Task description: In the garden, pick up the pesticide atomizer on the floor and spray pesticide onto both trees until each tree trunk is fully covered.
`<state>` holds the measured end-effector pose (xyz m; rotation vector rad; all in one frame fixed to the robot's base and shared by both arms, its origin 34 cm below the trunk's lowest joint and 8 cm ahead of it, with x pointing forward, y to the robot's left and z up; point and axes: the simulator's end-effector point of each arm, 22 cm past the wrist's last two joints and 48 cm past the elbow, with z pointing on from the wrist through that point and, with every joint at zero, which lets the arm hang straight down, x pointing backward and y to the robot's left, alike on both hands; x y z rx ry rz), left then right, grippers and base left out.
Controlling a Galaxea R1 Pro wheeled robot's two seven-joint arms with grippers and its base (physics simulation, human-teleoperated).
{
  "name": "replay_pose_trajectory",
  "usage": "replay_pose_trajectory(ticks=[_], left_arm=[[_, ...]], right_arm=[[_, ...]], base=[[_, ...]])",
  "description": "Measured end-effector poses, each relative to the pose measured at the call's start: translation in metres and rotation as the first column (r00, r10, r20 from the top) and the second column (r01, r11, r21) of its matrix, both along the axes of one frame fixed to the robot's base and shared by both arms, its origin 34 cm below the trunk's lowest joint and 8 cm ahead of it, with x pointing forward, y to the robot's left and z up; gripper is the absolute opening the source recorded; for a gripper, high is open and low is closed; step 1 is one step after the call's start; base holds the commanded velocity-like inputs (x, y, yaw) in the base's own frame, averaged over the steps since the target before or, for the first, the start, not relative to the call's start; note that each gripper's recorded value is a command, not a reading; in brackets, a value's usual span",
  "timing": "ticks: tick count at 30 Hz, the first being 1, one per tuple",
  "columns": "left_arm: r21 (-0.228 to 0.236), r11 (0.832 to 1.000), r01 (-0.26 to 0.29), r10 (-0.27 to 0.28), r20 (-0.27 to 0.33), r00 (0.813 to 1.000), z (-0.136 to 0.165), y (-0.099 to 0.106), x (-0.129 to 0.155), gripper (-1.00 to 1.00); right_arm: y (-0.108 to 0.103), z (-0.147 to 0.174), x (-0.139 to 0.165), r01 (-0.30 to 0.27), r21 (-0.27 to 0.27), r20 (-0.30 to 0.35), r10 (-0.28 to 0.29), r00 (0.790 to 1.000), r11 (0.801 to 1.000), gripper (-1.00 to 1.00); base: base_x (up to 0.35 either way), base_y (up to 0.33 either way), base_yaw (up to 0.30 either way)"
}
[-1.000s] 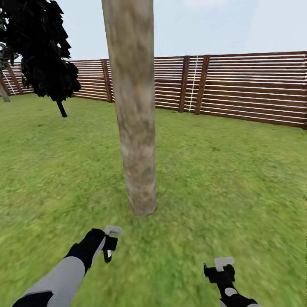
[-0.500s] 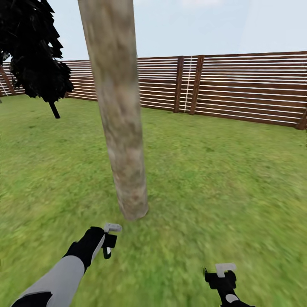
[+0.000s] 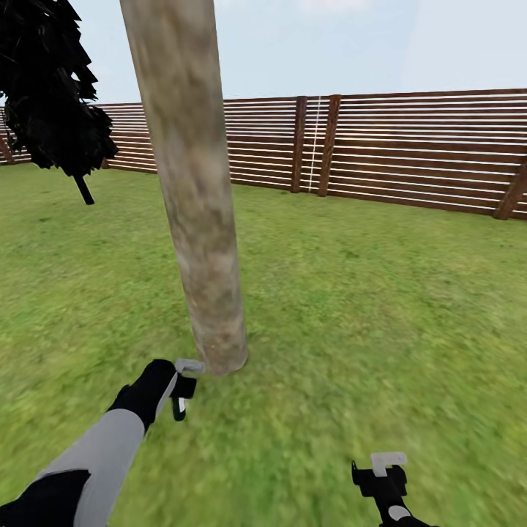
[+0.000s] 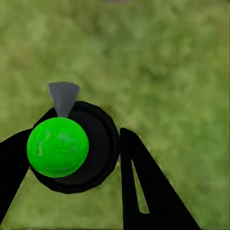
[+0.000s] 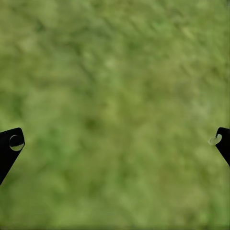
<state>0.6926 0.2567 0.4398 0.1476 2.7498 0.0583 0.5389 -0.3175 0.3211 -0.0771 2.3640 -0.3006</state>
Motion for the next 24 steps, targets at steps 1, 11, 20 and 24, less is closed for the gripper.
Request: replay_pose_trajectory(ticks=[1, 11, 20, 24], left_arm=[[0.02, 1.0, -0.018, 0.018, 0.001, 1.0, 0.002, 0.021, 0.001, -1.0], [-0.046, 0.999, 0.022, -0.019, 0.069, 0.997, 0.039, -0.032, 0.04, -1.0], [-0.038, 0.999, 0.02, -0.016, 0.083, 0.996, 0.046, -0.027, 0.046, -1.0], [-0.037, 0.999, 0.003, 0.0, 0.078, 0.997, 0.073, -0.028, 0.057, -1.0]], right_arm=[[0.0, 0.0, 0.0, 0.0, 0.0, 0.0, 0.0, 1.0, 1.0, 1.0], [-0.001, 0.0, 0.0, 0.0, -0.001, 0.0, 0.0, 1.0, 1.0, 1.0], [-0.001, 0.001, 0.001, 0.001, -0.001, 0.003, -0.001, 1.0, 1.0, 1.0], [-0.001, 0.001, 0.001, 0.001, -0.001, 0.002, -0.001, 1.0, 1.0, 1.0]], base=[[0.0, 0.0, 0.0], [0.0, 0.0, 0.0], [-0.126, 0.0, -0.107], [-0.005, 0.0, -0.002]])
